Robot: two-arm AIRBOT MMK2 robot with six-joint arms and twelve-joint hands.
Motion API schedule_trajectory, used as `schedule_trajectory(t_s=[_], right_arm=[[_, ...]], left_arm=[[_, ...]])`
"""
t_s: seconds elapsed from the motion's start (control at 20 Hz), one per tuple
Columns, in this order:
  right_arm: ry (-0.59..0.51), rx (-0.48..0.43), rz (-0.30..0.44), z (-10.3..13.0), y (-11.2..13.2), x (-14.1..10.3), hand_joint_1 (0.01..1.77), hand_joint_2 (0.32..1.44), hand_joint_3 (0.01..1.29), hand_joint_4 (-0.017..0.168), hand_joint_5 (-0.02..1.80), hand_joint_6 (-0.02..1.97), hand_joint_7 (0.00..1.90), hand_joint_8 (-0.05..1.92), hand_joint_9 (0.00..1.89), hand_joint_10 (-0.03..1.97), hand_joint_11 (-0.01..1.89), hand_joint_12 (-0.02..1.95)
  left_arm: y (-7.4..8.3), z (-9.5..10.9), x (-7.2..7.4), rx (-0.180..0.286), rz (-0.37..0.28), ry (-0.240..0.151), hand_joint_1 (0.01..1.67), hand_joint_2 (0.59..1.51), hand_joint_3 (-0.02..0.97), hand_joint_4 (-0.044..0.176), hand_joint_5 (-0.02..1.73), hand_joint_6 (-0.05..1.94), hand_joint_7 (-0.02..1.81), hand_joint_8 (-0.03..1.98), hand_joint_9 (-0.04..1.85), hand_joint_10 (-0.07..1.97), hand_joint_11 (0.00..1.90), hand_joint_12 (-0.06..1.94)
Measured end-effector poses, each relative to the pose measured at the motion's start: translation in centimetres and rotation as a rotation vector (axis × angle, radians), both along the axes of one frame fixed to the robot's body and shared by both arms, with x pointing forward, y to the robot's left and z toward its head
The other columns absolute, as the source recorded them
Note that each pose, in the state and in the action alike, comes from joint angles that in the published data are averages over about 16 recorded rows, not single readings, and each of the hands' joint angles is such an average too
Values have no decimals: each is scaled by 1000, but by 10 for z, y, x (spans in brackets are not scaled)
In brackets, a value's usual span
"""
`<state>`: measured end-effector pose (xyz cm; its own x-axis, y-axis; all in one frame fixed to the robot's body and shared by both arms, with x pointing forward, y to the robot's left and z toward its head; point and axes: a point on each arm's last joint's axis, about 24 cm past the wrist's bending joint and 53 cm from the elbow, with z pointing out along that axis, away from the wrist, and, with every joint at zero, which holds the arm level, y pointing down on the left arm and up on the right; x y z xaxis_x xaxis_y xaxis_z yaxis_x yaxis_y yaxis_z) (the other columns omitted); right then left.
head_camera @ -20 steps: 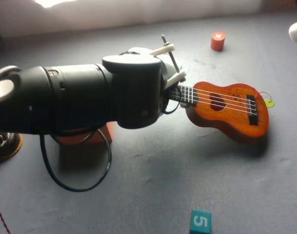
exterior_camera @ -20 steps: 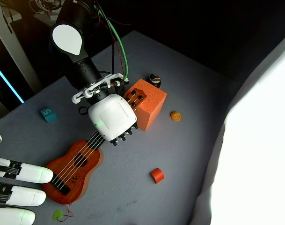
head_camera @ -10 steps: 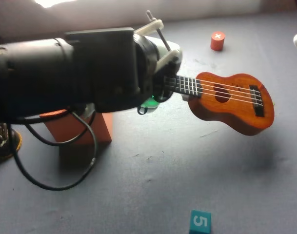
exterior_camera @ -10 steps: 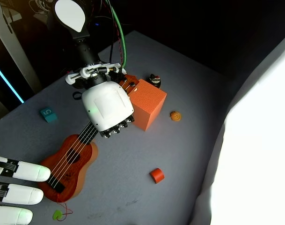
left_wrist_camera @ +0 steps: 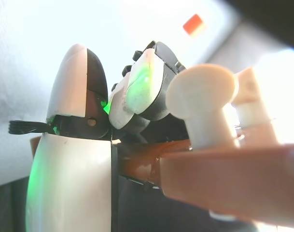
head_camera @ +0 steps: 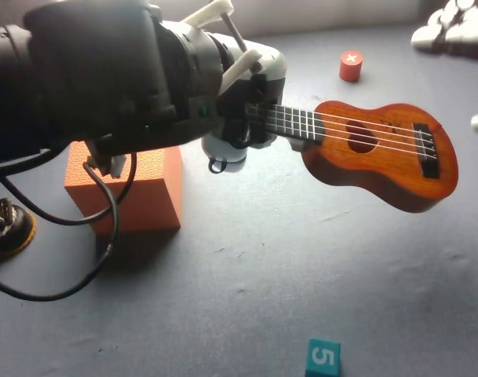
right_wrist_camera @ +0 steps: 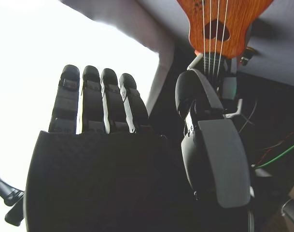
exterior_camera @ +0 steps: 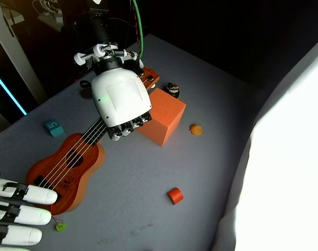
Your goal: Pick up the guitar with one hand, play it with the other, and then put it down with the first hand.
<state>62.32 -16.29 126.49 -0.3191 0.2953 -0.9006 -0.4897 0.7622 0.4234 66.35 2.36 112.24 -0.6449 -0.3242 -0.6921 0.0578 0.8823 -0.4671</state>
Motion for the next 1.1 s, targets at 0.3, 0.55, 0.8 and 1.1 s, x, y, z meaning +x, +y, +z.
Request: schedule_trajectory(t_s=[0.3,0.55,0.8,1.1], right_arm=[[-54,-14,145,-2,20,-18,475,1357,17,4,134,33,80,13,58,15,22,3],[-35,3,260,-7,33,-35,463,1358,17,3,143,33,77,13,54,15,22,3],[6,-1,299,-17,36,-41,450,1360,16,3,152,33,75,13,54,15,21,3],[44,-18,286,-30,35,-36,427,1362,16,3,159,33,72,12,55,15,21,3]], left_arm=[[-2,13,-3,-23,-25,-12,1526,1070,-3,-4,1320,1889,1338,1980,1420,1951,1463,1902],[-4,19,-5,-27,-37,-20,1525,1071,-4,-4,1319,1889,1338,1981,1415,1944,1459,1902],[-4,21,-5,-26,-44,-25,1526,1071,-4,-4,1316,1889,1339,1981,1418,1941,1462,1902],[-5,21,-6,-22,-50,-28,1526,1070,-4,-4,1315,1889,1339,1980,1421,1941,1465,1902]])
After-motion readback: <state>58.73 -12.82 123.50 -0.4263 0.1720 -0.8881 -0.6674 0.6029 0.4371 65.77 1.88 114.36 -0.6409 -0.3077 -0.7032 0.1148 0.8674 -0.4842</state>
